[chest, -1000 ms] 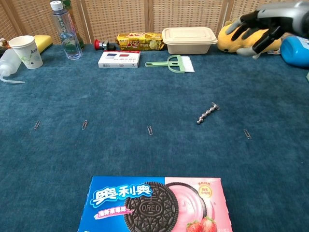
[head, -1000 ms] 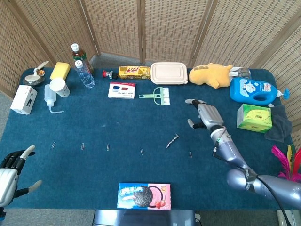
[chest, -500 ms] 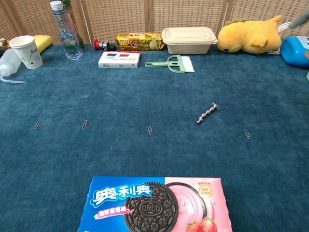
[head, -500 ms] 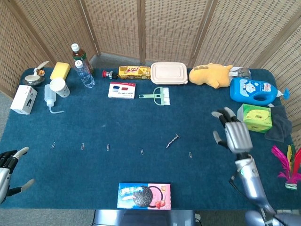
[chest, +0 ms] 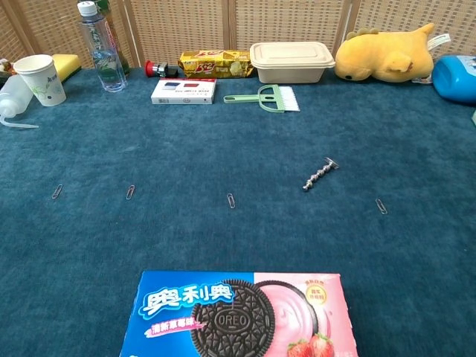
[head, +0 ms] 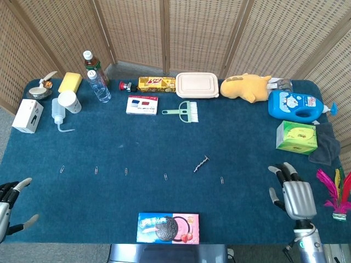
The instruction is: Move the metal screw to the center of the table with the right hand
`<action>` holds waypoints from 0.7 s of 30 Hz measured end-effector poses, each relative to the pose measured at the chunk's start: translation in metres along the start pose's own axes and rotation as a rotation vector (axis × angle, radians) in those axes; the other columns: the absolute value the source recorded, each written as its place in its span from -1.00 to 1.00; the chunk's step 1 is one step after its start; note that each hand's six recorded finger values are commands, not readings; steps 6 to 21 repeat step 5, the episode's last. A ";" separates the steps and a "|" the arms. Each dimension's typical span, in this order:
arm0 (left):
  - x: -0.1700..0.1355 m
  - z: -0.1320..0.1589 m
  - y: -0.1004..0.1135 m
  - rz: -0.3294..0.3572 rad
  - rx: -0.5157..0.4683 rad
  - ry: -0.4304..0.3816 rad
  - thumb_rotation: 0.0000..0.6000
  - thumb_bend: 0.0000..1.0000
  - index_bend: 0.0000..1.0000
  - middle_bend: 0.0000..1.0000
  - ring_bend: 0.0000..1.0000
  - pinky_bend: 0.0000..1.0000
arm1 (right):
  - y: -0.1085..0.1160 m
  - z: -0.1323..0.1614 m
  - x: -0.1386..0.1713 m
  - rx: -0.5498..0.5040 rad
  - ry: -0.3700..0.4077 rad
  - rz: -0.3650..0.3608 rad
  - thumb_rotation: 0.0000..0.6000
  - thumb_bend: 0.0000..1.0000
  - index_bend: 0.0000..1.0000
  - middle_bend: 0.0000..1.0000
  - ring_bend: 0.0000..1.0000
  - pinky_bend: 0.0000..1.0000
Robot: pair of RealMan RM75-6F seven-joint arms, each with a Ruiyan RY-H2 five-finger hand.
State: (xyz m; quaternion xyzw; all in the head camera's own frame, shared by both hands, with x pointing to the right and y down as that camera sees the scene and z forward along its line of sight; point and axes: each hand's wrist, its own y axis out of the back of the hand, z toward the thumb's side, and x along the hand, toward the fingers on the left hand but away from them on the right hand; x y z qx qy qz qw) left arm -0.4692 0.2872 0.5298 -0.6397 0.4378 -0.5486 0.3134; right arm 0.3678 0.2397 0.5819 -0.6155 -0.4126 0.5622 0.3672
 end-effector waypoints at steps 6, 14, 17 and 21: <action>-0.002 0.003 0.000 0.000 -0.009 -0.004 1.00 -0.59 -0.71 -0.51 -0.66 -0.73 | 0.004 -0.005 0.008 -0.001 -0.008 -0.017 1.00 -0.14 -0.48 -0.52 -0.68 -0.06; -0.002 0.003 0.000 0.000 -0.009 -0.004 1.00 -0.59 -0.71 -0.51 -0.66 -0.73 | 0.004 -0.005 0.008 -0.001 -0.008 -0.017 1.00 -0.14 -0.48 -0.52 -0.68 -0.06; -0.002 0.003 0.000 0.000 -0.009 -0.004 1.00 -0.59 -0.71 -0.51 -0.66 -0.73 | 0.004 -0.005 0.008 -0.001 -0.008 -0.017 1.00 -0.14 -0.48 -0.52 -0.68 -0.06; -0.002 0.003 0.000 0.000 -0.009 -0.004 1.00 -0.59 -0.71 -0.51 -0.66 -0.73 | 0.004 -0.005 0.008 -0.001 -0.008 -0.017 1.00 -0.14 -0.48 -0.52 -0.68 -0.06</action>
